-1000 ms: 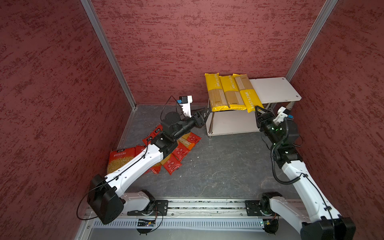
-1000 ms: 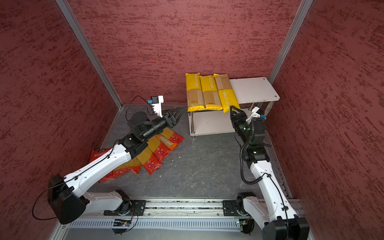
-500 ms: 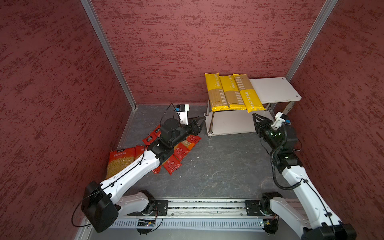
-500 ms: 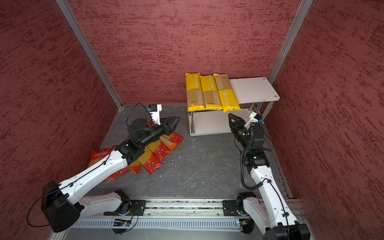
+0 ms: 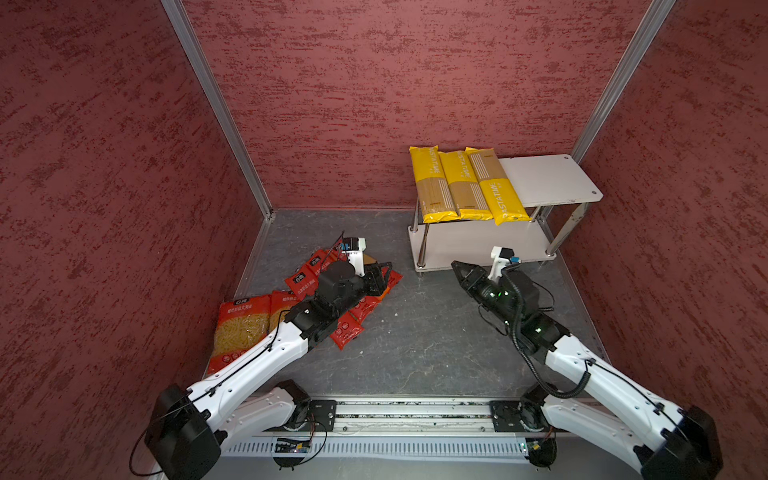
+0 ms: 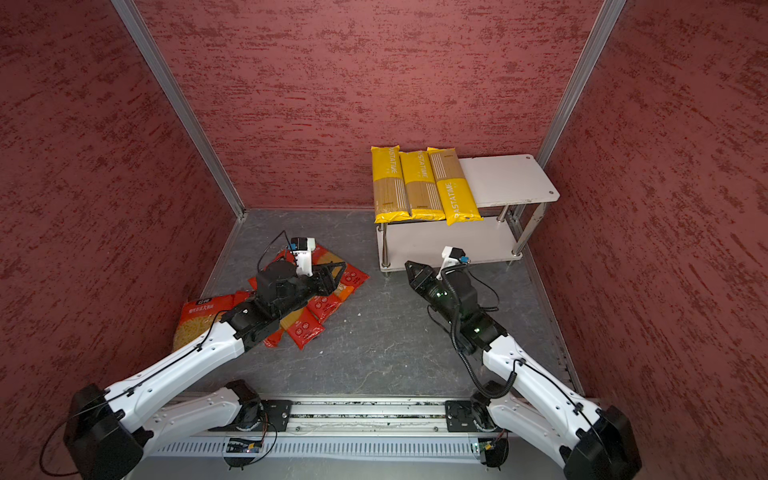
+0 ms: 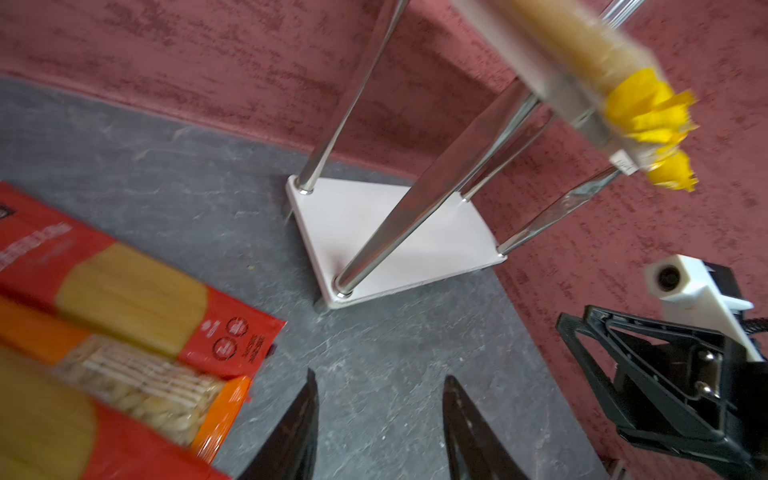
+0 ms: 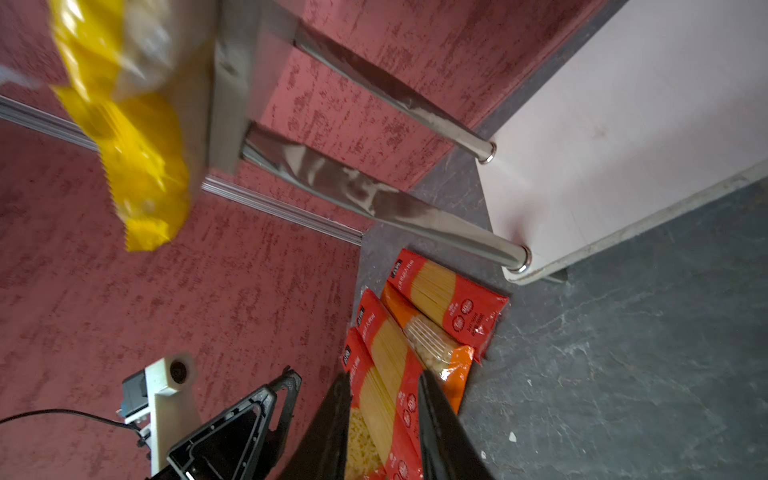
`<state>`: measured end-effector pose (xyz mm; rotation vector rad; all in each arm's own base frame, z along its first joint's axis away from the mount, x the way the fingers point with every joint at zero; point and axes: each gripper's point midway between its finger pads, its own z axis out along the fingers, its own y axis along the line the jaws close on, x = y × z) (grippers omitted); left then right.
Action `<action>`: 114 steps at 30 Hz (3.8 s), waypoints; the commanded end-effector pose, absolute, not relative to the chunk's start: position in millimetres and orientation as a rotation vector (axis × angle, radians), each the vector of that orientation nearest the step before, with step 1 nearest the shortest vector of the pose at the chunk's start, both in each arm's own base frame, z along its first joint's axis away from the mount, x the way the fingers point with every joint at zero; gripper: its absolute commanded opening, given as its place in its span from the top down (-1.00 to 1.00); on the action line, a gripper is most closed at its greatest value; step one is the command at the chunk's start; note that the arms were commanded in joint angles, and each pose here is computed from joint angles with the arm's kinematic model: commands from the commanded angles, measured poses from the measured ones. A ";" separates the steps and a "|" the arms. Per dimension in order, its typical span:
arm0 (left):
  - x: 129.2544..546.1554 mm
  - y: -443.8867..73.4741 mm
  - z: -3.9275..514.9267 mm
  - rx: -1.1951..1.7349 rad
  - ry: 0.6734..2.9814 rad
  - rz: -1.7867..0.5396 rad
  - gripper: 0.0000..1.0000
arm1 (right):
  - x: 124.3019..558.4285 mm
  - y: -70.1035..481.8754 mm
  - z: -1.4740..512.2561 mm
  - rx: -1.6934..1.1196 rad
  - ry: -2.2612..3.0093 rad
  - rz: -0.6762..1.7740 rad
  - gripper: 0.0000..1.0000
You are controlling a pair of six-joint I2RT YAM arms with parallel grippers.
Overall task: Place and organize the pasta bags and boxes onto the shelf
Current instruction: 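Withdraw both grippers from the shelf and lower them toward the floor bags, then lower the right gripper onto a red spaghetti bag near the left gripper, then grasp the red spaghetti bag's end with the right gripper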
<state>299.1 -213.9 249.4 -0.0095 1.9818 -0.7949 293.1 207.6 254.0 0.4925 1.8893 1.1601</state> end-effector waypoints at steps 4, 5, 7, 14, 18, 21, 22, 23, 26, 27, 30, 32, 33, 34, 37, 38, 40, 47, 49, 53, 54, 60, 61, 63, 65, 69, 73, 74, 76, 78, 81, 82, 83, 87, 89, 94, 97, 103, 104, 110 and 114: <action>284.7 -178.7 206.3 -0.096 2.097 -0.645 0.00 | 285.3 257.8 208.9 0.410 1.988 0.981 0.37; 282.5 -173.7 201.2 -0.099 2.106 -0.628 -0.01 | 283.0 270.5 202.1 0.379 2.011 0.964 0.36; 279.7 -164.1 194.4 -0.116 2.121 -0.608 -0.03 | 280.6 294.3 186.3 0.328 2.065 0.930 0.34; 273.8 -134.7 163.0 -0.245 2.253 -0.663 -0.09 | 282.5 373.1 139.7 0.157 2.199 0.949 0.25; 275.8 -119.5 155.3 -0.351 2.257 -0.748 -0.09 | 288.1 398.4 122.9 0.143 2.223 1.003 0.09; 277.6 -109.6 154.1 -0.393 2.245 -0.770 -0.09 | 293.6 406.1 117.6 0.150 2.224 1.009 -0.04; 277.7 -109.1 154.4 -0.380 2.245 -0.758 -0.09 | 295.3 407.8 115.7 0.154 2.227 1.005 -0.07; 278.0 -109.6 155.2 -0.364 2.246 -0.748 -0.09 | 296.1 409.5 112.2 0.159 2.238 1.004 -0.10; 276.4 -115.3 157.0 -0.337 2.241 -0.757 -0.09 | 299.7 411.6 98.2 0.177 2.285 0.995 -0.16; 276.2 -116.3 157.9 -0.338 2.236 -0.763 -0.09 | 300.6 412.8 94.7 0.178 2.293 1.001 -0.17; 273.7 -119.3 155.5 -0.347 2.237 -0.790 -0.09 | 305.6 419.8 90.6 0.174 2.298 1.018 -0.16; 273.0 -119.7 155.0 -0.348 2.237 -0.793 -0.09 | 307.7 429.6 90.1 0.157 2.302 1.051 -0.07; 272.9 -119.9 155.5 -0.345 2.237 -0.794 -0.09 | 307.3 434.1 89.9 0.144 2.304 1.067 0.00; 273.0 -119.4 155.7 -0.345 2.236 -0.791 -0.09 | 307.1 438.0 88.5 0.142 2.308 1.084 0.07; 273.3 -119.3 158.3 -0.330 2.230 -0.780 -0.09 | 306.6 437.7 85.0 0.174 2.306 1.105 0.32; 273.5 -118.7 158.3 -0.330 2.227 -0.776 -0.09 | 306.9 434.6 84.5 0.192 2.297 1.103 0.44; 274.2 -118.8 159.9 -0.329 2.221 -0.778 -0.09 | 308.0 426.0 85.3 0.227 2.283 1.087 0.63; 274.5 -121.2 158.6 -0.342 2.218 -0.803 -0.09 | 302.6 382.3 90.2 0.366 2.249 1.049 0.94; 274.5 -121.3 155.9 -0.342 2.225 -0.799 -0.09 | 293.6 366.8 86.7 0.402 2.264 1.042 0.97; 274.0 -118.8 149.3 -0.366 2.243 -0.783 -0.09 | 265.5 328.2 76.6 0.437 2.340 0.982 0.96; 273.8 -118.9 146.7 -0.375 2.246 -0.786 -0.09 | 256.5 316.7 72.7 0.439 2.370 0.955 0.94; 275.5 -127.5 128.7 -0.439 2.269 -0.851 -0.09 | 198.5 303.5 63.2 0.241 2.566 0.902 0.67; 276.2 -129.6 125.7 -0.444 2.275 -0.861 -0.09 | 188.5 309.4 62.5 0.183 2.596 0.912 0.59; 276.7 -132.8 121.6 -0.453 2.289 -0.871 -0.09 | 171.9 317.8 59.1 0.081 2.659 0.935 0.43; 276.4 -135.7 120.3 -0.449 2.299 -0.870 -0.09 | 163.5 313.3 54.2 0.034 2.712 0.898 0.31; 272.1 -134.3 118.7 -0.442 2.317 -0.817 -0.08 | 170.6 289.1 64.3 0.017 2.654 0.802 0.17; 259.4 -137.4 113.6 -0.411 2.353 -0.759 -0.08 | 192.0 289.9 93.4 -0.031 2.510 0.834 0.03; 255.7 -139.9 111.0 -0.401 2.362 -0.752 -0.08 | 196.9 293.7 97.1 -0.058 2.488 0.838 0.01; 245.5 -146.9 102.5 -0.385 2.389 -0.741 -0.08 | 209.7 304.7 99.1 -0.136 2.459 0.814 -0.05; 236.0 -152.8 95.1 -0.379 2.416 -0.743 -0.07 | 220.3 319.8 96.3 -0.204 2.457 0.811 -0.09; 221.4 -159.2 82.0 -0.386 2.453 -0.745 -0.04 | 233.5 348.8 90.1 -0.308 2.451 0.860 -0.15; 217.3 -160.7 78.2 -0.387 2.458 -0.744 -0.04 | 238.6 354.8 87.1 -0.321 2.452 0.866 -0.16; 213.5 -161.6 73.4 -0.398 2.464 -0.744 -0.02 | 245.0 360.9 85.8 -0.329 2.446 0.884 -0.17; 204.6 -165.2 59.1 -0.441 2.469 -0.759 0.02 | 264.8 380.8 81.2 -0.356 2.433 0.981 -0.20; 204.3 -167.0 56.4 -0.456 2.462 -0.774 0.04 | 271.1 389.4 79.4 -0.384 2.429 1.014 -0.20; 205.2 -169.8 50.9 -0.466 2.459 -0.793 0.09 | 271.4 407.7 65.6 -0.477 2.447 1.103 -0.21; 211.4 -172.3 52.8 -0.470 2.423 -0.833 0.21 | 262.5 416.2 58.4 -0.521 2.458 1.190 -0.16; 225.3 -167.9 49.5 -0.498 2.406 -0.891 0.55 | 234.5 407.9 60.0 -0.568 2.451 1.311 0.07; 227.0 -167.7 49.2 -0.495 2.407 -0.894 0.59 | 229.6 404.1 63.0 -0.574 2.439 1.322 0.12; 231.2 -169.6 49.1 -0.474 2.400 -0.897 0.63 | 223.1 397.0 67.5 -0.526 2.406 1.373 0.10; 230.2 -172.0 48.7 -0.457 2.413 -0.904 0.63 | 231.0 404.2 61.8 -0.485 2.407 1.384 0.04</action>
